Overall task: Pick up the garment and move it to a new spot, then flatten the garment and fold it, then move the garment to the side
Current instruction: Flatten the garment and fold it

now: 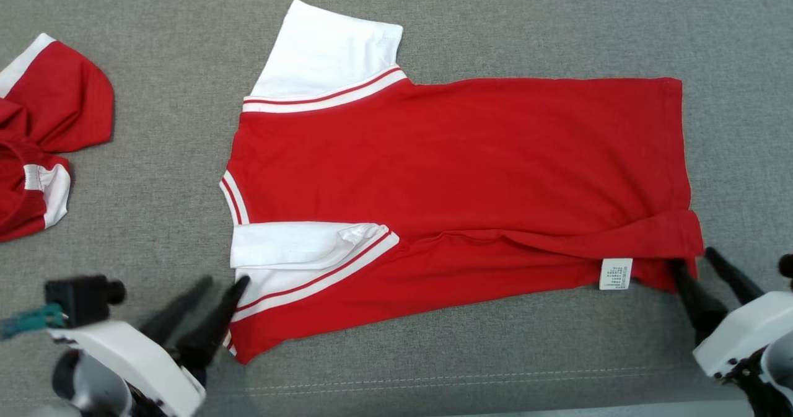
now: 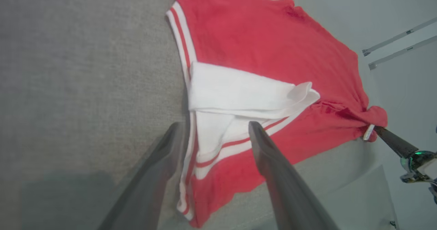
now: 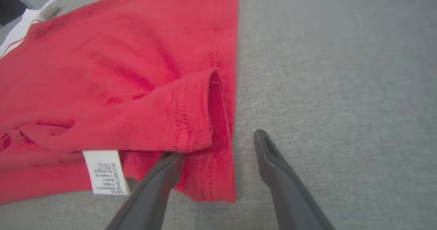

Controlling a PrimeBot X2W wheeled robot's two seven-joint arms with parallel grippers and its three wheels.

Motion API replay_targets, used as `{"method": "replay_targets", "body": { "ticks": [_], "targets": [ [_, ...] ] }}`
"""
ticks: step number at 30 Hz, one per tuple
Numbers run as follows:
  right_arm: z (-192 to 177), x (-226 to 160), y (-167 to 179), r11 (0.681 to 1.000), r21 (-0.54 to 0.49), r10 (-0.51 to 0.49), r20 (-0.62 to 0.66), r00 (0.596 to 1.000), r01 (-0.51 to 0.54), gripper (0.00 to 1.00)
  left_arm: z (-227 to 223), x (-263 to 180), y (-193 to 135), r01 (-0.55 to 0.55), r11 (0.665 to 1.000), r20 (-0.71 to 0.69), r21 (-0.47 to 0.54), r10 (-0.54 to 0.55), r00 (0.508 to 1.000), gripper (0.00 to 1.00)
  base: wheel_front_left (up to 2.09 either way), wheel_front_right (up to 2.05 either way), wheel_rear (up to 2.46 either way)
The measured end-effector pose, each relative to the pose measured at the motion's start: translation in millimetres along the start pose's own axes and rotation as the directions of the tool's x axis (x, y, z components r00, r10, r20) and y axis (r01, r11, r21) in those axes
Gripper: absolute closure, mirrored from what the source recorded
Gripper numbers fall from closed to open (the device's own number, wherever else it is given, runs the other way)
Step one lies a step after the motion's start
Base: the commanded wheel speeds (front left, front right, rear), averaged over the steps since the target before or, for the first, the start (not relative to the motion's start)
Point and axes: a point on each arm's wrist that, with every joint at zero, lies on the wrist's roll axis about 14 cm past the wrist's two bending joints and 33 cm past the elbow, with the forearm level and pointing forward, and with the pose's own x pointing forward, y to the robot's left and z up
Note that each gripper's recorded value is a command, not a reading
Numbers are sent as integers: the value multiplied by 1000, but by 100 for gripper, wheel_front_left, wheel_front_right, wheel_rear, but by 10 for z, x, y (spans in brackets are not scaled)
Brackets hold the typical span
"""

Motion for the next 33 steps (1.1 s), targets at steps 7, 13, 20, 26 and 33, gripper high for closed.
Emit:
{"method": "replay_targets", "body": {
  "ticks": [7, 13, 20, 26, 33],
  "targets": [
    [561, 65, -202, 996, -34, -69, 204, 977, 78, 0, 686, 113, -99, 5, 988, 153, 152, -29, 988, 0, 0, 0, 0],
    [881, 389, -60, 993, -104, -31, 251, 968, 59, 0, 1102, 420, -329, 51, 955, 148, 293, -98, 984, 0, 0, 0, 0],
    [995, 807, 48, 983, -181, 10, 191, 981, 26, 0, 1433, 988, -425, 98, 922, 48, 374, -124, 991, 0, 0, 0, 0],
    [982, 1068, 90, 971, -237, 32, 108, 994, -5, 0, 1436, 1443, -425, 145, 928, -103, 343, -116, 988, 0, 0, 0, 0],
    [984, 1234, 114, 958, -285, 51, 30, 998, -40, 0, 1543, 1871, -448, 160, 921, -171, 355, -105, 980, 0, 0, 0, 0]
  ]
}}
